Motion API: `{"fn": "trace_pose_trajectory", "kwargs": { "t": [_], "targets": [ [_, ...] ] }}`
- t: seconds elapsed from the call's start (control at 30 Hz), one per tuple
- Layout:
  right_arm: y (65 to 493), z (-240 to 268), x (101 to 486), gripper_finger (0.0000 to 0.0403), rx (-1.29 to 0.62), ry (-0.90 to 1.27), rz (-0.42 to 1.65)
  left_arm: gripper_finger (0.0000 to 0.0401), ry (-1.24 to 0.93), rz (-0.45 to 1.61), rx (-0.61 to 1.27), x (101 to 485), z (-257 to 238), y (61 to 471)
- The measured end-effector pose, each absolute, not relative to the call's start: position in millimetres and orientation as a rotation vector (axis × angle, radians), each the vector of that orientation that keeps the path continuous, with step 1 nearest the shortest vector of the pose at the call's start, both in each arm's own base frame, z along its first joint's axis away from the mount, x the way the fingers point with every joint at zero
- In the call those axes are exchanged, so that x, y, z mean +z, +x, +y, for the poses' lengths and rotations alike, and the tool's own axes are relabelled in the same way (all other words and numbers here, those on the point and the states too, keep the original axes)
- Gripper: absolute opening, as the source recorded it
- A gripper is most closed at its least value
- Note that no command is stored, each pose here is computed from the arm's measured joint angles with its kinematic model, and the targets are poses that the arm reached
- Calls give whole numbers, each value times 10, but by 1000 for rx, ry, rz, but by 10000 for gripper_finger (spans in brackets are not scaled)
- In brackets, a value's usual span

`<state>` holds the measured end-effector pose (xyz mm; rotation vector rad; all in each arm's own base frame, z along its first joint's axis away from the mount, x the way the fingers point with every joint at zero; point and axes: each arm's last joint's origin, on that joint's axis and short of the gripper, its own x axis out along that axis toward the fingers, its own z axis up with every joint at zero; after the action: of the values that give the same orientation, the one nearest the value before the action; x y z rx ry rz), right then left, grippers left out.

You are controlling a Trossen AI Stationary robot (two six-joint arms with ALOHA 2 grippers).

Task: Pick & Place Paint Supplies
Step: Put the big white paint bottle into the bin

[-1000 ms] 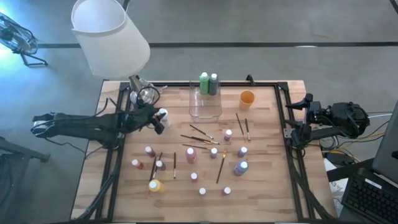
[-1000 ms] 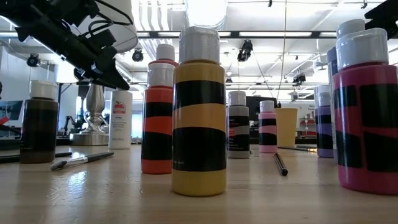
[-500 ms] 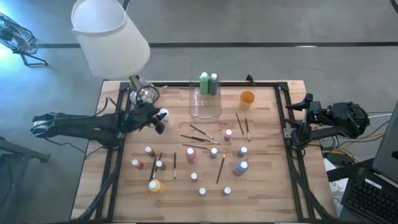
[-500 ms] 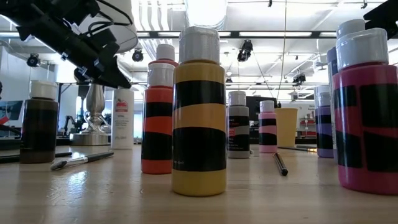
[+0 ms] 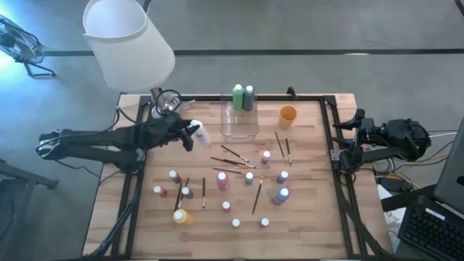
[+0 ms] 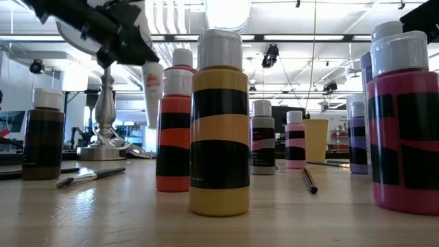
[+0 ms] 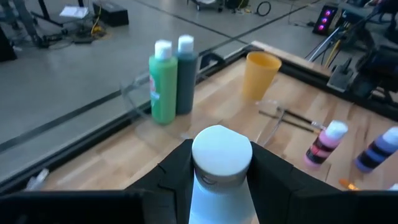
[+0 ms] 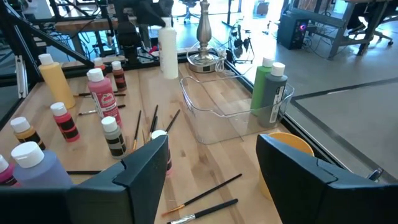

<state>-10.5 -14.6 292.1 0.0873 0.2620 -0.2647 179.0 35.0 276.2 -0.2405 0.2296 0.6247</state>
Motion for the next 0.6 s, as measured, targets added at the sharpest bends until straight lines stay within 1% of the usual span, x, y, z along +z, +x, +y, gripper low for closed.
{"fn": "trace_pose_trajectory", "kwargs": {
  "t": [0.33, 0.6],
  "targets": [
    [-105, -146, 2921, 219, -265, 87, 262, 126, -131, 209, 589, 3206, 355, 2109],
    [-105, -146, 2921, 237, -265, 87, 262, 126, -54, 215, 605, 3467, 400, 2461]
  ]
}}
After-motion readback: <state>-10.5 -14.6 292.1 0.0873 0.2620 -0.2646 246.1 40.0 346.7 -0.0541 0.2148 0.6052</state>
